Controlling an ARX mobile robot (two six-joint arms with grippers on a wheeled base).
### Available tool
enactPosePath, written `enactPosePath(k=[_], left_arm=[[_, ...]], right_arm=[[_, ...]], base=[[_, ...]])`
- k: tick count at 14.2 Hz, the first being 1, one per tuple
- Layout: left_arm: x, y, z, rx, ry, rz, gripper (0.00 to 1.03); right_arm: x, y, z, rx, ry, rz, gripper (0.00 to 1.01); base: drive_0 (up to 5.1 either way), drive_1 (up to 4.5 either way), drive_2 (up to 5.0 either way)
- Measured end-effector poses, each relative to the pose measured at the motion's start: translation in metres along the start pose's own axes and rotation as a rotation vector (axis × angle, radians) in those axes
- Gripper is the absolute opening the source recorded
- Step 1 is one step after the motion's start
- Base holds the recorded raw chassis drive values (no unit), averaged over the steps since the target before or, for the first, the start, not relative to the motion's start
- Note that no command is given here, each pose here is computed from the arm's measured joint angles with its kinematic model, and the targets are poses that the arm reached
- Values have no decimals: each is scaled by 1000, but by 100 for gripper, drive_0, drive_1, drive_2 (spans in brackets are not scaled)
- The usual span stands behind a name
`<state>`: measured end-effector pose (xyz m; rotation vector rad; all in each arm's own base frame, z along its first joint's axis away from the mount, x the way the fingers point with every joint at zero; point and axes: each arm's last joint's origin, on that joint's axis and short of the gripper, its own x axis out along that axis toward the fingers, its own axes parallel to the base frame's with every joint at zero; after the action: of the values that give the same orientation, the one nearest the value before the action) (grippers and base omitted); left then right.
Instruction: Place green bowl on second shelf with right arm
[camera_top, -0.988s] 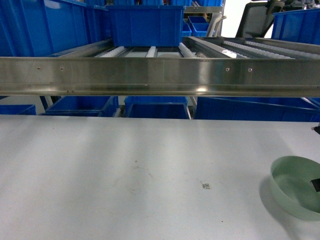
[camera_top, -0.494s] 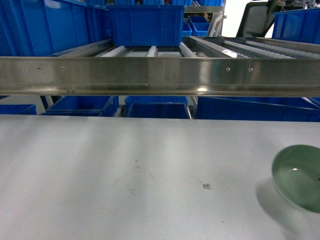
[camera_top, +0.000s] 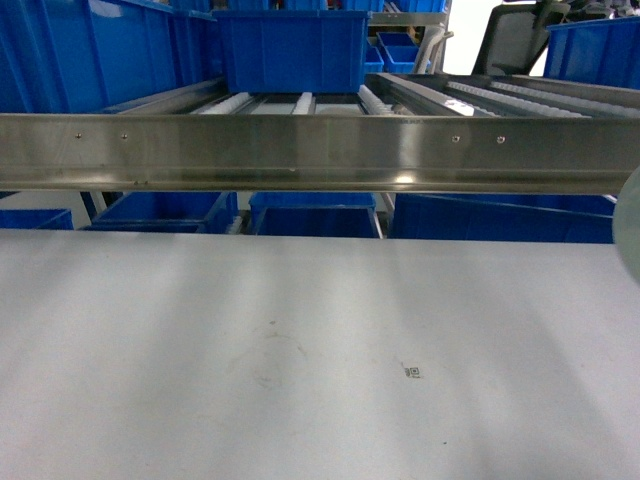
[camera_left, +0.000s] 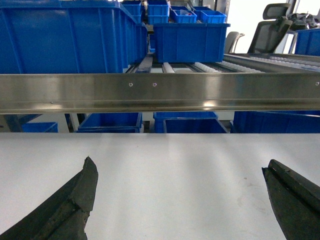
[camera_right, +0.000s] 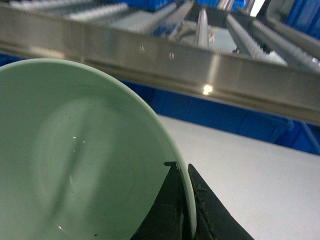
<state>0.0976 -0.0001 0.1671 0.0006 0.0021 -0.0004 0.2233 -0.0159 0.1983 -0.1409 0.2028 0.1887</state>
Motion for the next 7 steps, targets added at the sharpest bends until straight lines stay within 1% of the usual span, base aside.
enactPosePath(k=[1,2,4,5,6,7], left_arm=[[0,0,0,0,0,0,98],[0,0,0,0,0,1,98],[0,0,0,0,0,0,98],[0,0,0,0,0,0,98],[0,0,0,0,0,0,98],[0,0,0,0,0,0,98]], right_arm=[[-18,2,7,14,-55,-1,2],[-38,5,8,37,-92,1,2],[-69,14,0,84,-107,-3,2],[-85,19,-2,101,-129,-7,2],[-99,23,-1,109,-158,-3,2],[-109,28,0,110,-201,2,2]], base=[[0,0,0],[0,0,0],[0,0,0],[0,0,0],[0,0,0],[0,0,0]])
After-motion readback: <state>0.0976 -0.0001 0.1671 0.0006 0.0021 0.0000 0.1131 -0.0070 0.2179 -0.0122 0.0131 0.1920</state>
